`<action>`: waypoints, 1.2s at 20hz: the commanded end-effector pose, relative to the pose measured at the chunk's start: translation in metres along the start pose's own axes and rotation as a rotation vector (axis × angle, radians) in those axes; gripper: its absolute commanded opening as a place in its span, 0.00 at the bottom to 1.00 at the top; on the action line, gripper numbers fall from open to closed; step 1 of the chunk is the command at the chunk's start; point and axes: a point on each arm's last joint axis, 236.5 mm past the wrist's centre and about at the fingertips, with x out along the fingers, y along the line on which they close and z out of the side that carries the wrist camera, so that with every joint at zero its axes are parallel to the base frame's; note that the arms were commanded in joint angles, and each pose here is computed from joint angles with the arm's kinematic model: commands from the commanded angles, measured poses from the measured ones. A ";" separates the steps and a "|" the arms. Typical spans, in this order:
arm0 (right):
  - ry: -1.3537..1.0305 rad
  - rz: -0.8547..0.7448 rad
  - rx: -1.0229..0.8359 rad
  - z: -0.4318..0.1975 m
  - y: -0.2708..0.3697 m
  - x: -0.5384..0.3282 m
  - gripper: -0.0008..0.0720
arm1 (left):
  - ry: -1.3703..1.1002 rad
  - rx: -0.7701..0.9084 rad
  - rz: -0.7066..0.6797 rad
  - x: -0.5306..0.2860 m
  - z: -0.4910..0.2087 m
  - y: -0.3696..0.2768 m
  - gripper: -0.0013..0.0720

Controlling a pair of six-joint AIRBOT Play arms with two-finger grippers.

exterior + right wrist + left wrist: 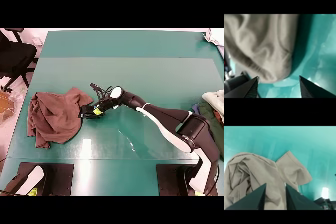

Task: Fold the shirts.

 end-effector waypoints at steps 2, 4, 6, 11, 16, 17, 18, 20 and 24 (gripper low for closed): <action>-0.007 -0.061 0.046 -0.006 -0.015 0.021 0.82 | -0.013 -0.007 -0.017 -0.001 0.003 -0.004 0.43; 0.002 -0.063 0.054 -0.012 -0.016 0.030 0.82 | -0.015 -0.007 -0.018 -0.001 0.004 -0.004 0.43; 0.001 -0.025 0.080 -0.015 -0.005 0.036 0.82 | -0.016 -0.007 -0.018 -0.001 0.004 -0.004 0.43; -0.005 0.043 0.127 -0.020 0.018 0.044 0.78 | -0.007 -0.017 -0.019 0.002 0.001 -0.003 0.43; -0.023 0.087 0.149 -0.017 0.031 0.045 0.05 | 0.049 -0.055 -0.042 0.012 -0.016 -0.004 0.43; -0.032 0.091 0.142 -0.014 0.033 0.041 0.03 | 0.045 -0.058 -0.055 0.011 -0.015 -0.007 0.43; -0.042 0.100 0.119 -0.011 0.040 0.034 0.03 | 0.042 -0.062 -0.070 0.011 -0.014 -0.010 0.43; -0.082 0.128 0.025 0.000 0.063 0.006 0.03 | 0.048 -0.067 -0.093 0.011 -0.015 -0.016 0.43; -0.194 0.133 -0.179 0.017 0.120 -0.091 0.03 | 0.087 -0.065 -0.101 0.010 -0.024 -0.018 0.43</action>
